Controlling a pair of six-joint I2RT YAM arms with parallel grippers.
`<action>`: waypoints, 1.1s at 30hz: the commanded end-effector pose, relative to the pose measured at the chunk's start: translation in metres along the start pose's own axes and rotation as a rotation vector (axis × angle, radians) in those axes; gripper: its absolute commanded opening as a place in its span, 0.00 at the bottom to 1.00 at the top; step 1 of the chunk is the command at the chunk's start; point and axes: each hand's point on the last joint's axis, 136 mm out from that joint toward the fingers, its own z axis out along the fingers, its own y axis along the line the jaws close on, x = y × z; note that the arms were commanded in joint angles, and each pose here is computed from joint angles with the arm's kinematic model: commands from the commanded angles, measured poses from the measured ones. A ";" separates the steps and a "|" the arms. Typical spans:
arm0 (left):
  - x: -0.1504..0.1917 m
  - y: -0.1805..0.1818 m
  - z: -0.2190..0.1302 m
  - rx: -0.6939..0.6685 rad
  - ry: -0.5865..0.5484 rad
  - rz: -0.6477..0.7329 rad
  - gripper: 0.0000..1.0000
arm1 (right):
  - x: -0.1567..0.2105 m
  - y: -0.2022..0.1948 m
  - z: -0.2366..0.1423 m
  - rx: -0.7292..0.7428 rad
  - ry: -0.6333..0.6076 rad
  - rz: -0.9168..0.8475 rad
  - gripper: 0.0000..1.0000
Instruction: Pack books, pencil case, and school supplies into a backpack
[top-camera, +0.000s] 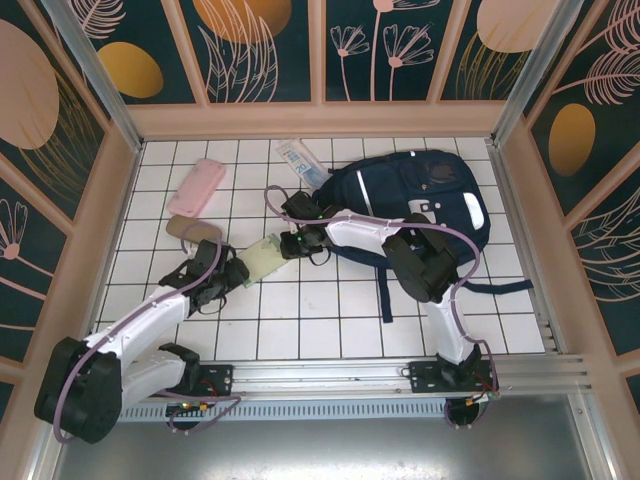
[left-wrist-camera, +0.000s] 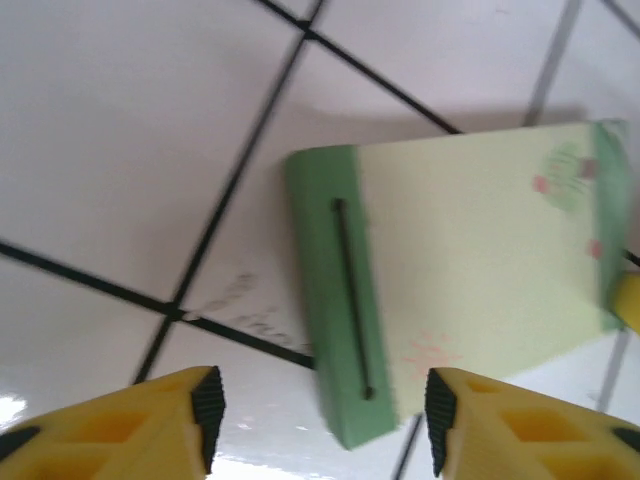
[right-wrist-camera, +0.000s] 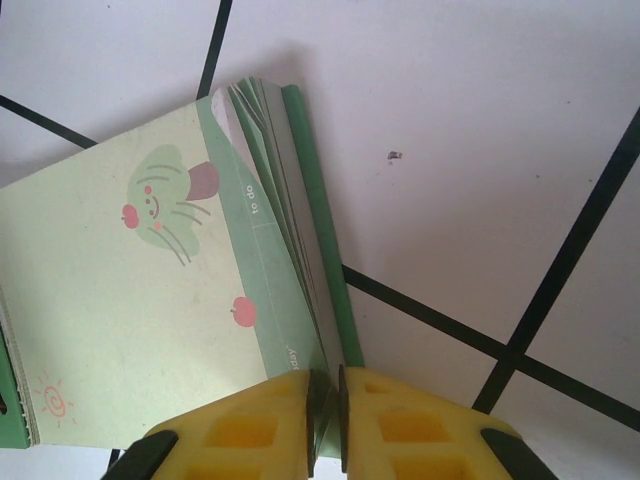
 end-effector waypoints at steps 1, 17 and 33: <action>0.004 -0.024 -0.001 0.162 0.015 -0.026 0.61 | 0.025 -0.033 0.007 0.086 0.077 0.046 0.16; 0.018 0.017 0.033 0.012 0.028 -0.085 0.43 | 0.011 -0.035 -0.005 0.150 0.048 0.003 0.30; 0.004 0.011 0.028 0.072 0.004 -0.076 0.48 | 0.035 -0.033 0.024 -0.024 0.149 0.060 0.16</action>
